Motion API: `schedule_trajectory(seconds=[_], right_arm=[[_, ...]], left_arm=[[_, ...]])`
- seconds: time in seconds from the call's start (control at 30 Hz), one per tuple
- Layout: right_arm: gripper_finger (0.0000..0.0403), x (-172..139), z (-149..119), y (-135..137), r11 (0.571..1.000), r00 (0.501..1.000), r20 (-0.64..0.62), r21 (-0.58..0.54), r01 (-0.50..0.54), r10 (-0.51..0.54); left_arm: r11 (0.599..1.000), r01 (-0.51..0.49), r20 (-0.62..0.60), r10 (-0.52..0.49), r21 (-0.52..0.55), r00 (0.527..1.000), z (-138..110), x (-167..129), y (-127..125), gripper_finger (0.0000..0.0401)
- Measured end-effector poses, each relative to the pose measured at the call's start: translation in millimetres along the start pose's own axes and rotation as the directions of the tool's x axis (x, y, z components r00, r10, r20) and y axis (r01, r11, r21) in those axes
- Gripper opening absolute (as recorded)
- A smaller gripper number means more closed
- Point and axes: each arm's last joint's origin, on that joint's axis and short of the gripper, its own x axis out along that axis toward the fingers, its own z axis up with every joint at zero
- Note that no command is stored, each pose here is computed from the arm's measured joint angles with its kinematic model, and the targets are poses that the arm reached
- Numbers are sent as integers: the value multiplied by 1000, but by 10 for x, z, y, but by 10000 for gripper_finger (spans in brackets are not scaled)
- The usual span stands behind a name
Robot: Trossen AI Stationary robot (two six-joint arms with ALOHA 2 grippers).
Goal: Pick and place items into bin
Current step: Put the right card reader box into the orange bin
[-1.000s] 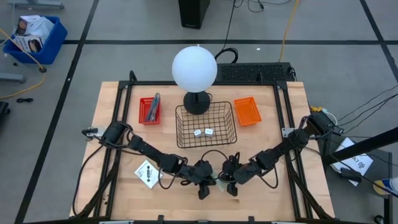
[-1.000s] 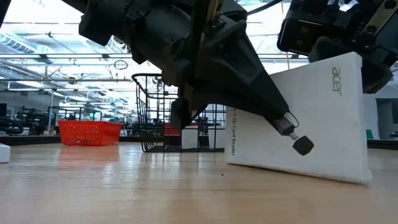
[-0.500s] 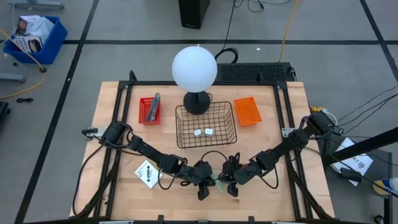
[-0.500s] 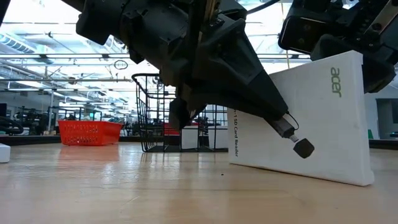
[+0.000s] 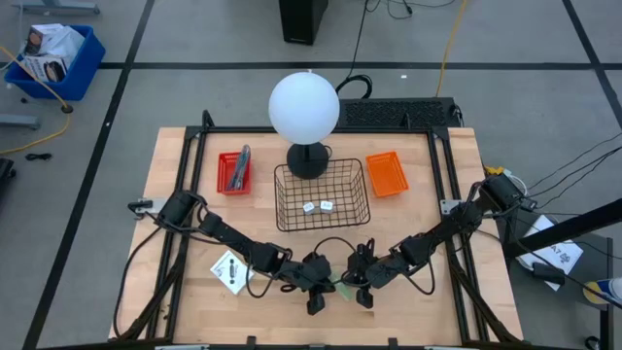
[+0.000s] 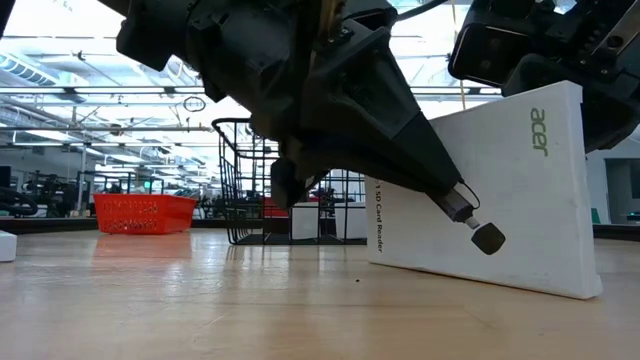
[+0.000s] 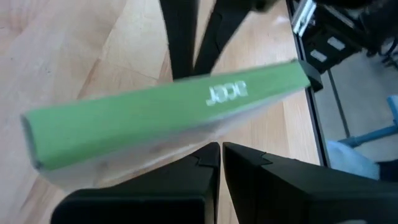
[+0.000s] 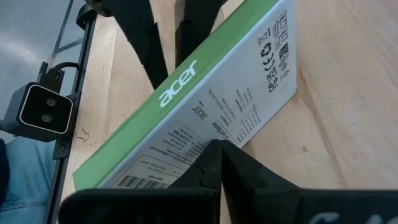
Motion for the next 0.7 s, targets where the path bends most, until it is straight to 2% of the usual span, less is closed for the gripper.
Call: schedule_trajectory(seconds=[0.47,0.6,0.7], right_arm=[[0,-27,-1,-58,999,998,-37,-5,44,-44],[0,-199,62,-103,995,993,-72,12,98,-97],[0,-417,167,-107,992,992,-51,26,120,-118]], left_arm=[[1000,19,-54,-18,15,998,-53,-4,-18,26],[1000,6,-77,-4,18,997,-74,-5,-5,26],[1000,7,-84,-5,24,996,-79,-5,-3,26]])
